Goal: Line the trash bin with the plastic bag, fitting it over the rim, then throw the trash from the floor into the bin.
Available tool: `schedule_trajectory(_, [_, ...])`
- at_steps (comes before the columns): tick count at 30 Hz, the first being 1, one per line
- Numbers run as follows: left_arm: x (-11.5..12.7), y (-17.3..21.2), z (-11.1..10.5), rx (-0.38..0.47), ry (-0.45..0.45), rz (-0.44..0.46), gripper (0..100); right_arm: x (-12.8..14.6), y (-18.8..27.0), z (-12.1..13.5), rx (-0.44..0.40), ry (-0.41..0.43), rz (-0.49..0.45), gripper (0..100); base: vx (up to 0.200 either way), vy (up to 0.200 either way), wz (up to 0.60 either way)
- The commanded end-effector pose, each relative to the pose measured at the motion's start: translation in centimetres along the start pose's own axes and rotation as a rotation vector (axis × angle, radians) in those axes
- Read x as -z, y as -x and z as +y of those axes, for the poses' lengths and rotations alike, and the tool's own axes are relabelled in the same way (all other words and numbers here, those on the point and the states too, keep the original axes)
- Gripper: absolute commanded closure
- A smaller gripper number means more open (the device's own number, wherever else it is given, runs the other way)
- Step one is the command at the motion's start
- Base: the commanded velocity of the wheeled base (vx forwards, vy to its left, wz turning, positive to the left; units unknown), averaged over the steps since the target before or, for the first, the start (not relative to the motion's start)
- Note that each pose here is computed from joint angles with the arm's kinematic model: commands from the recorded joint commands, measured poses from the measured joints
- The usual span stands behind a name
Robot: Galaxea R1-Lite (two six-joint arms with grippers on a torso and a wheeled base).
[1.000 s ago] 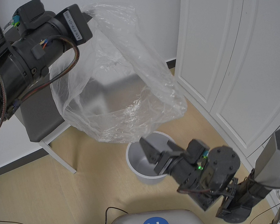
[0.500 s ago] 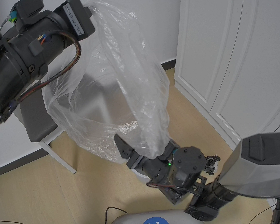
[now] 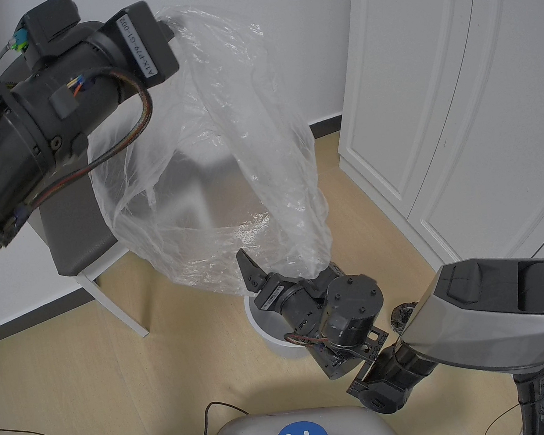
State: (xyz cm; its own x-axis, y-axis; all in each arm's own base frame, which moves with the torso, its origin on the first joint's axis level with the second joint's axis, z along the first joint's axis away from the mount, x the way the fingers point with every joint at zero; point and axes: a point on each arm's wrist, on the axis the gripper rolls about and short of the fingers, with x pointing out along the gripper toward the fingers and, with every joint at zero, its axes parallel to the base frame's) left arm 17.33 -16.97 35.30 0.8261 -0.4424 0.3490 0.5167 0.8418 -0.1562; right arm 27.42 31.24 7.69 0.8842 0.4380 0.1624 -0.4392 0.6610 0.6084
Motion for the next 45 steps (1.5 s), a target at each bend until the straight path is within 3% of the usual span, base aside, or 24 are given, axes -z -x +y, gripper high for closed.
schedule_trajectory(1, [0.1, -0.1, 0.5, -0.027, -0.006, -0.001, 100, -0.2, 1.0, -0.3, 0.013, 0.009, 0.017, 0, 0.0, 0.0, 0.0])
schedule_trajectory(13, [0.2, 0.0, 0.6, -0.027, -0.008, 0.005, 100, -1.5, 0.5, -0.6, 0.027, 0.003, -0.027, 0, 0.0, 0.0, 0.0])
schedule_trajectory(14, [0.2, 0.1, 0.6, -0.027, -0.008, 0.005, 100, -1.5, 0.5, -0.6, 0.027, 0.004, -0.026, 100, 0.0, 0.0, 0.0])
schedule_trajectory(22, [0.8, 0.5, 0.9, -0.036, 0.007, 0.028, 100, -2.5, 1.7, -0.6, 0.062, 0.041, -0.026, 100, 0.0, 0.0, 0.0])
schedule_trajectory(28, [3.6, 2.9, 2.8, -0.088, -0.044, 0.151, 100, -6.6, 5.4, 0.2, 0.065, 0.06, -0.028, 100, 0.0, 0.0, 0.0])
schedule_trajectory(30, [6.2, 4.9, 4.4, -0.135, -0.096, 0.297, 100, -10.0, 7.0, 0.3, 0.06, 0.055, -0.079, 100, 0.0, 0.0, 0.0])
schedule_trajectory(33, [7.3, 5.9, 5.1, -0.158, -0.114, 0.378, 100, -12.0, 8.0, -0.2, 0.068, 0.091, -0.11, 100, 0.0, 0.0, 0.0])
schedule_trajectory(34, [9.1, 7.0, 6.0, -0.191, -0.139, 0.5, 100, -13.7, 9.1, -1.0, 0.064, 0.144, -0.115, 100, 0.0, 0.0, 0.0])
schedule_trajectory(37, [9.6, 7.3, 6.3, -0.201, -0.145, 0.535, 100, -14.3, 9.6, -1.1, 0.057, 0.155, -0.118, 100, 0.0, 0.0, 0.0])
schedule_trajectory(38, [11.9, 8.1, 7.2, -0.234, -0.14, 0.671, 100, -16.5, 11.4, -0.6, 0.055, 0.172, -0.118, 100, 0.0, 0.0, 0.0])
schedule_trajectory(45, [14.8, 8.6, 7.8, -0.177, -0.059, 0.81, 100, -19.2, 13.1, 1.2, 0.078, 0.193, -0.018, 100, 0.0, 0.0, 0.0])
